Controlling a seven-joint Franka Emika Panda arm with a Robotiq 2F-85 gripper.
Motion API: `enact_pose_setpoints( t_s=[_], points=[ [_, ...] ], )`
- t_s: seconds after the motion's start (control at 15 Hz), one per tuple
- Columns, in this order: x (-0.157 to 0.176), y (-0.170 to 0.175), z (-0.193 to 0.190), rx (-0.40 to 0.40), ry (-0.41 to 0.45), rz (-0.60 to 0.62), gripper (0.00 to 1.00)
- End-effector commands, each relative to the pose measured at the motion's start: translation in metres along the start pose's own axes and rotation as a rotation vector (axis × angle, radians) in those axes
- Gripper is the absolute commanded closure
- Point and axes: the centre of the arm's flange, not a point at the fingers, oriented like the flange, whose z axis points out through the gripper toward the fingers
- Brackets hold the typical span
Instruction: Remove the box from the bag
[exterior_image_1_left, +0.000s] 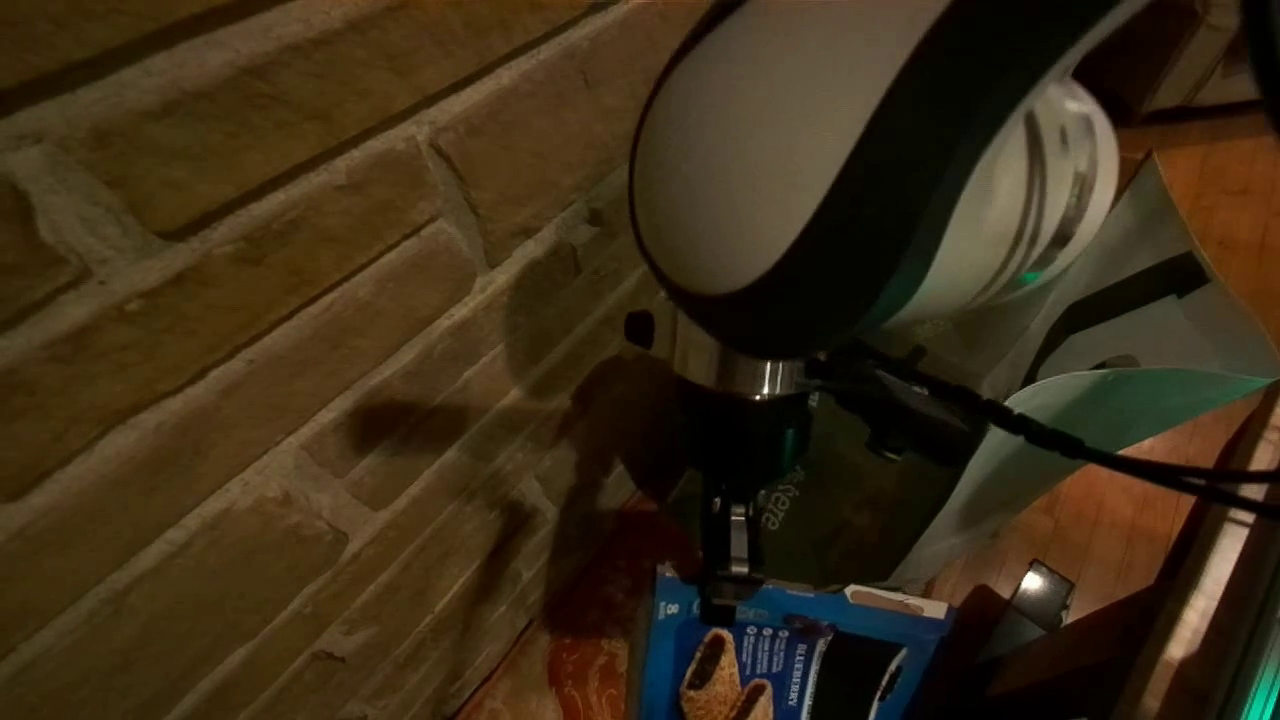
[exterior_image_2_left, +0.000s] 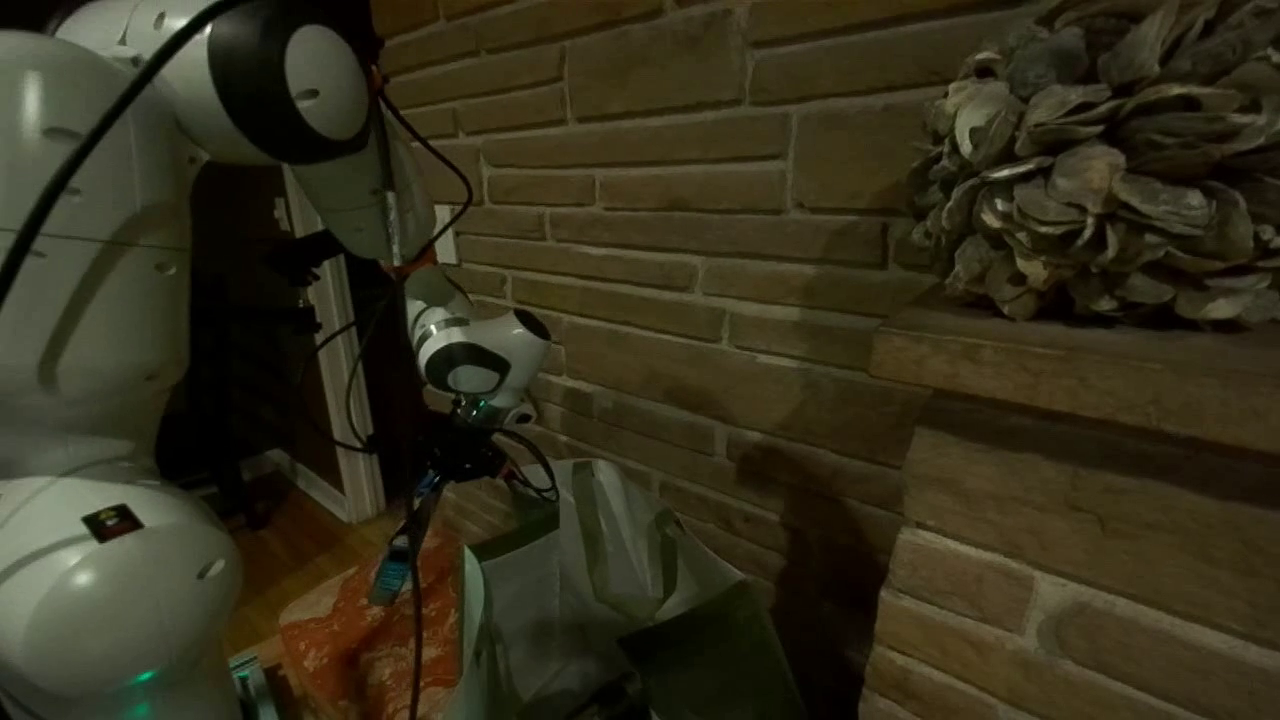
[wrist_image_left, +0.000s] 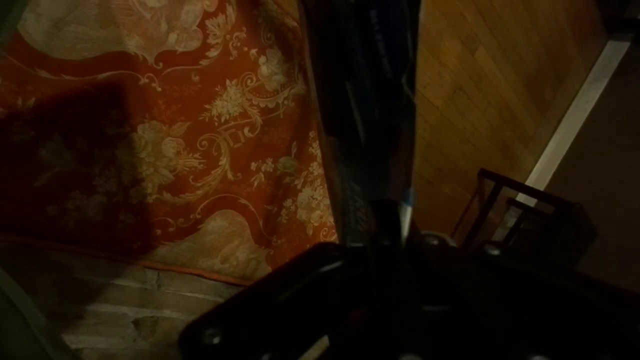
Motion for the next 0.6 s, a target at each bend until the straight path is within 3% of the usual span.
enact_pose_setpoints(
  t_s=[0.0,0.53],
  points=[
    [0.032,0.012,0.025,-0.078,-0.055,0.027,0.99],
    [0.063,0.06,0.08,-0.316,-0.093,0.0,0.99]
  ],
)
